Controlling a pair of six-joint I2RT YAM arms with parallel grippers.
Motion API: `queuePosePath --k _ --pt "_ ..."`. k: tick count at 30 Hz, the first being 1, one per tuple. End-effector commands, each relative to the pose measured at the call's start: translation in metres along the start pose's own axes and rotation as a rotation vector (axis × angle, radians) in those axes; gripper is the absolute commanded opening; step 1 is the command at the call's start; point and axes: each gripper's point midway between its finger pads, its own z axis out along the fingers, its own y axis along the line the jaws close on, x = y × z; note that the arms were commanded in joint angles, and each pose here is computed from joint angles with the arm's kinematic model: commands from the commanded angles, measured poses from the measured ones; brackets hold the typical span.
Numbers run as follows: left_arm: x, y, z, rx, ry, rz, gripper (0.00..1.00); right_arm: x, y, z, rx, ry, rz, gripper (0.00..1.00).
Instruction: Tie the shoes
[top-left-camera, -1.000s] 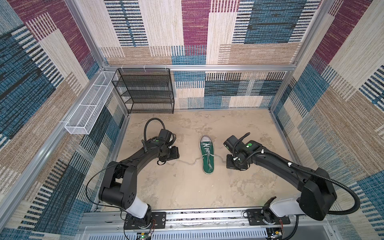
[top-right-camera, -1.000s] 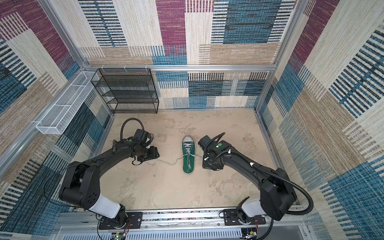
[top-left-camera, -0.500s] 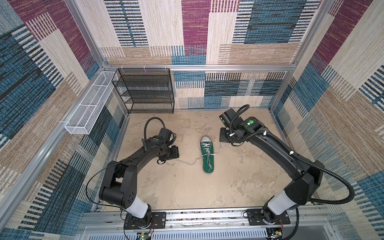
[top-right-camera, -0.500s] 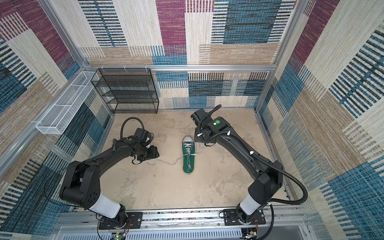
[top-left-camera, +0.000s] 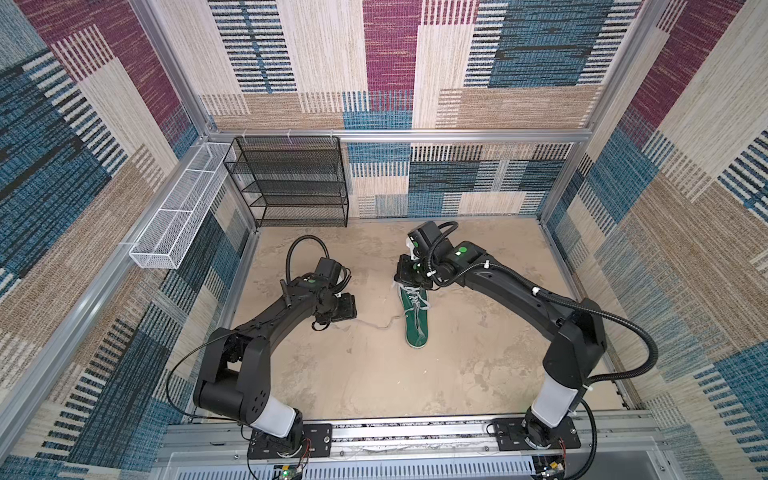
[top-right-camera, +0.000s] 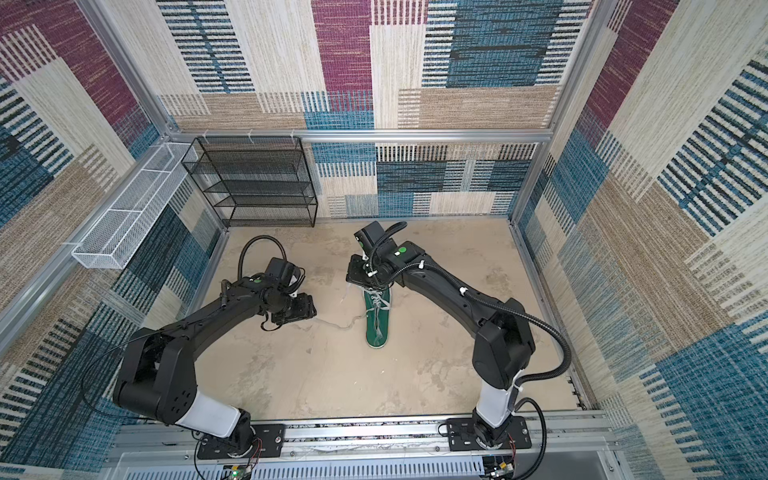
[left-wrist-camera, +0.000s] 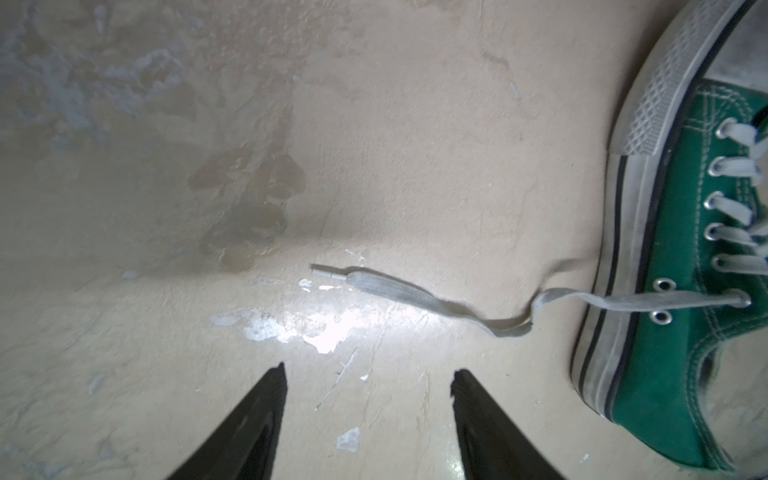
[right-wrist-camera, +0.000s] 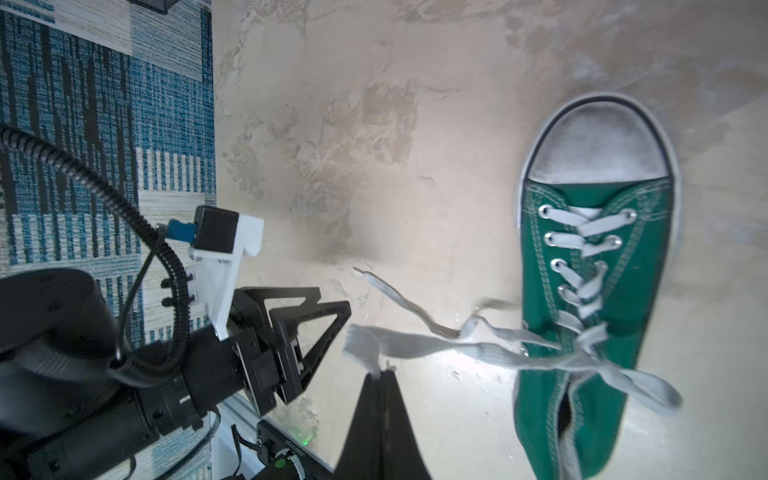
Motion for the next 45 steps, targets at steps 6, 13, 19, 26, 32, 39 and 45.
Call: queuePosePath --k 6,13,19,26,32,39,45 --pt "0.016 0.007 -0.004 -0.011 0.012 0.006 0.67 -0.003 0.003 0.057 -0.072 -0.018 0.093 0.1" --pt "0.021 0.007 -0.005 0.002 0.017 -0.009 0.67 -0.015 0.014 0.087 -0.097 0.012 0.02 0.52" --pt "0.023 0.006 -0.004 0.007 0.024 -0.016 0.67 -0.034 -0.004 0.07 0.107 -0.05 -0.202 0.51" --pt "0.023 0.005 -0.001 0.015 0.038 -0.012 0.67 0.002 -0.052 0.016 0.268 0.039 -0.556 0.46" --pt "0.017 -0.006 0.007 0.064 0.043 -0.024 0.66 0.029 -0.074 -0.003 0.321 0.08 -0.662 0.38" --pt "-0.043 -0.049 0.012 0.081 -0.007 0.156 0.52 0.012 -0.088 -0.035 0.31 -0.02 -0.515 0.37" --pt "-0.065 -0.087 0.047 0.032 0.054 0.308 0.46 0.015 -0.104 -0.047 0.3 -0.042 -0.455 0.37"
